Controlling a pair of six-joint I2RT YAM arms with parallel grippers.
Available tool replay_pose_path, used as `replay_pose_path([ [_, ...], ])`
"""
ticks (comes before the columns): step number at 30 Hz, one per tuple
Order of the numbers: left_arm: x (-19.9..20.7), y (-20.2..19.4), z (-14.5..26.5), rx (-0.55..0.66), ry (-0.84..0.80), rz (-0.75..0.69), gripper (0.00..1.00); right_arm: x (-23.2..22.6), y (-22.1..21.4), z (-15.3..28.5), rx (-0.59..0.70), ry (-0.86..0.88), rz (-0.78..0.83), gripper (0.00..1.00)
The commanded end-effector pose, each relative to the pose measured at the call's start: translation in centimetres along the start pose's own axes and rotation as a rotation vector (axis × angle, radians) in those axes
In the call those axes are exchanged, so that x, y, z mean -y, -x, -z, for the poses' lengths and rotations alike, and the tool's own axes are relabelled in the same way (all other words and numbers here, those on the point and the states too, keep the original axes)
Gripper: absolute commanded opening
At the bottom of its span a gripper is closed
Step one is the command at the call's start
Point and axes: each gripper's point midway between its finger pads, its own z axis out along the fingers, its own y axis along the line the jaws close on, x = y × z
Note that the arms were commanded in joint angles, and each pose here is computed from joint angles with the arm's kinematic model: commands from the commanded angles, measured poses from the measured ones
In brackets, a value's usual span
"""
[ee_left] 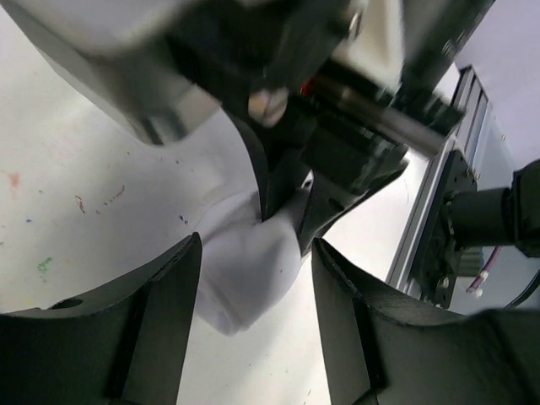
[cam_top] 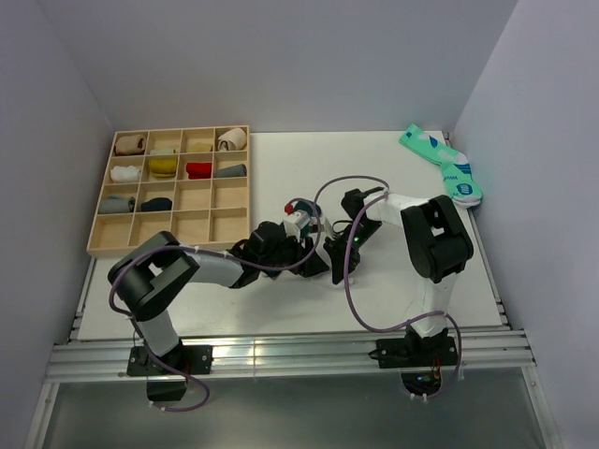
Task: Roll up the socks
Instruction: Roll the sock at the center of the board.
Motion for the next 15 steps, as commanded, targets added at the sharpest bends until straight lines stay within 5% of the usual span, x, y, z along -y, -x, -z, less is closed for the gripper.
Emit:
replay_pose_path([
  [1,1.9,1.1,-0.7,0.028,-0.095,-0.079,0.60,1.8,-2.0,-0.3,-0.088,-0.055,-0.005,0.18],
  [11,0.9,-2.3,-2.0,-0.093,-0.086,-0.072,0.57,2.3,-2.0,-0.3,-0.090,-0.073,-0.022,0.18],
  [15,0.8,-2.7,-2.3,-0.110,-0.080,-0.064,0.45,2.4,-1.8,0.0,-0.090,-0.091,-0.035,0.18],
])
